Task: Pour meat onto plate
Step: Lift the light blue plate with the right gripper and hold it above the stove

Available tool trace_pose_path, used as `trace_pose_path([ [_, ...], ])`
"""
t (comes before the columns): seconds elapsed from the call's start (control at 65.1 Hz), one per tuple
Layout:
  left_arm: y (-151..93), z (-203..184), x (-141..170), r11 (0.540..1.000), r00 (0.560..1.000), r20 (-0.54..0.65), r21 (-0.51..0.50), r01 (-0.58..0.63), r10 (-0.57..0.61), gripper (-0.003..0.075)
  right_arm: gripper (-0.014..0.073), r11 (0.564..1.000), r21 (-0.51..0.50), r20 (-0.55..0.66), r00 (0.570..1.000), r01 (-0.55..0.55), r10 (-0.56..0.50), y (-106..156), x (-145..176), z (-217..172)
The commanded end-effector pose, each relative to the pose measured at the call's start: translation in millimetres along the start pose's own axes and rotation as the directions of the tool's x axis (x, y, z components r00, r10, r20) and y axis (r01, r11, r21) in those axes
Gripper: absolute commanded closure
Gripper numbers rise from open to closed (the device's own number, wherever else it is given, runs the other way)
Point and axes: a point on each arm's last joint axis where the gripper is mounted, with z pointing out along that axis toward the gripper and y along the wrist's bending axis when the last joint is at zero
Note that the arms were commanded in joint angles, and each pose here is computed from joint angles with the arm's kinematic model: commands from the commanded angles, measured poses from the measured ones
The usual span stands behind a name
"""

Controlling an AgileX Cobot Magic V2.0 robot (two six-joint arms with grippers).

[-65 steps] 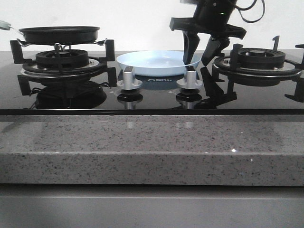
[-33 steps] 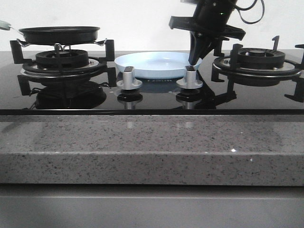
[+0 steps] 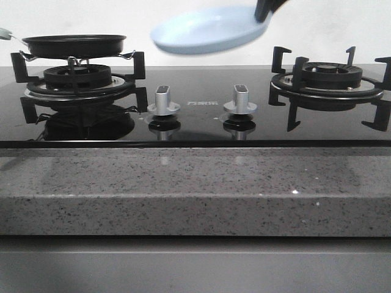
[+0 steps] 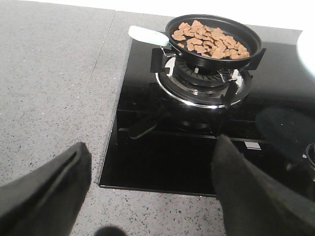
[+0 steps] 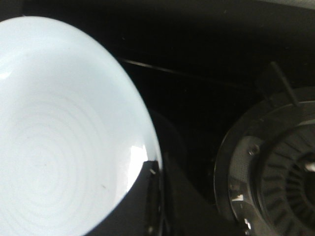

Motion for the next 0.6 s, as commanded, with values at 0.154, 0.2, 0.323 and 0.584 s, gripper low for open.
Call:
trace_pose_path([
  [0.154, -2.3, -2.3, -13.8, 1.000, 0.996, 0.090, 0.017, 0.001, -0.003, 0.0207, 0.0664, 0.998, -0.058, 0.028, 0.999, -0.031, 0.033, 10.8, 23.8, -65.1],
  [0.2, -2.3, -2.3, -13.8, 1.000, 0.996, 0.090, 0.017, 0.001, -0.003, 0.0207, 0.0664, 0.997, -0.065, 0.063, 0.997, -0.038, 0.042, 11.6, 29.5, -73.0],
  [0.323, -2.3, -2.3, -13.8, 1.000, 0.996, 0.090, 0.017, 0.001, -0.003, 0.0207, 0.0664, 0.994, -0.082, 0.090, 0.993, -0.069, 0.077, 10.7, 54.6, -80.5],
  [0.584, -2.3, -2.3, -13.8, 1.000, 0.996, 0.090, 0.017, 0.001, -0.003, 0.0207, 0.0664, 0.987, -0.091, 0.034, 0.990, -0.135, 0.139, 4.4, 117.6, -79.4],
])
